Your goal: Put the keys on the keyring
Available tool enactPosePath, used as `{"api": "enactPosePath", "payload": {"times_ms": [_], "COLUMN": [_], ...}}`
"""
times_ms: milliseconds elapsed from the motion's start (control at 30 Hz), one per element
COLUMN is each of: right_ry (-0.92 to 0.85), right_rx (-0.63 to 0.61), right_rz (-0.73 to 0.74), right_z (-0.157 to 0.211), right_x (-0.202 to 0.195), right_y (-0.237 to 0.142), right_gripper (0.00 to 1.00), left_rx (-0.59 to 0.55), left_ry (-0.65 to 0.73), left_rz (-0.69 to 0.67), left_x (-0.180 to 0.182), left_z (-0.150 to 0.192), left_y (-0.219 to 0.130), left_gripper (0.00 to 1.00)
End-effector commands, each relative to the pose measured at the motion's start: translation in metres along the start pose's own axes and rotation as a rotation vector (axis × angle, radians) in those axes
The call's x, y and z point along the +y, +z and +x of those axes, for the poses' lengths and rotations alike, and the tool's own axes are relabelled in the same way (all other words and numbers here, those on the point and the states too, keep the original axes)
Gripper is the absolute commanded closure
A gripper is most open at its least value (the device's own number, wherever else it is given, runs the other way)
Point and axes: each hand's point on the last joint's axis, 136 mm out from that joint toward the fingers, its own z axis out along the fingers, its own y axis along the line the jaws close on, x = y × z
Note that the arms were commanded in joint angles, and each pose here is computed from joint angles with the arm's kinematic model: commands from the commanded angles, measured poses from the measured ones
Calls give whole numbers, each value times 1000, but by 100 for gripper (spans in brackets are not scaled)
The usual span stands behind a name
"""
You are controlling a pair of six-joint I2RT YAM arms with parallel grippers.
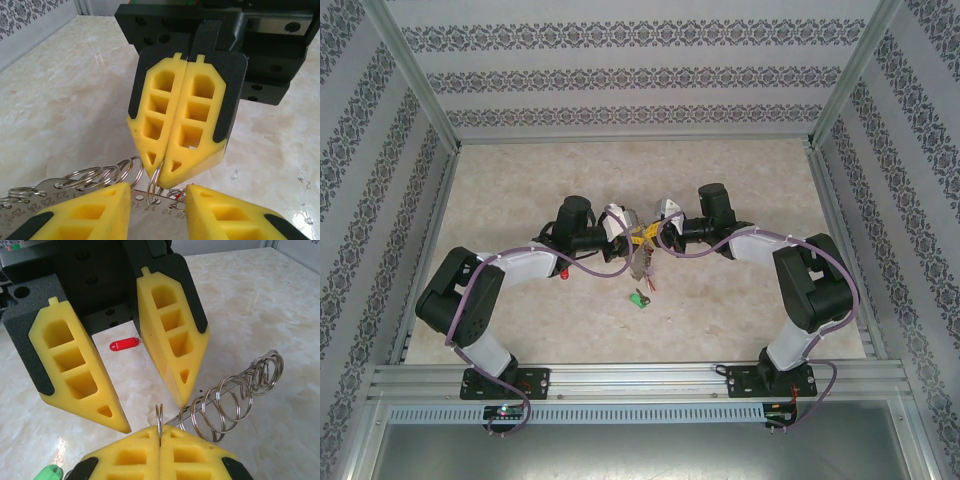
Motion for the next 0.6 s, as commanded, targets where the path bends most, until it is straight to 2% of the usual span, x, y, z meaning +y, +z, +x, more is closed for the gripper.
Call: {"api": "enactPosePath", "payload": {"times_ms": [0, 133, 367, 467, 567], "right_ry": [-52, -54, -48, -48, -46], "right_rx": [-44, -47, -49, -48, -42], "right_rz": [-21, -24, -32, -29, -22], "right_z": [-16, -17, -18, -19, -19], "right_x": [3, 4, 6, 5, 4], "right_y": [-4, -5, -4, -4, -4], "right_gripper": [100, 100, 100, 100, 100], "left_rx": [20, 19, 32, 37, 44], "left_ry": [12, 11, 14, 18, 23], "left_rz": [4, 16, 43, 44, 49], "left_x": [-2, -3, -2, -2, -3], "left_z": [4, 3, 2, 2, 2], "left_y": [-2, 1, 7, 7, 7], "left_gripper": [68, 74, 74, 84, 100]}}
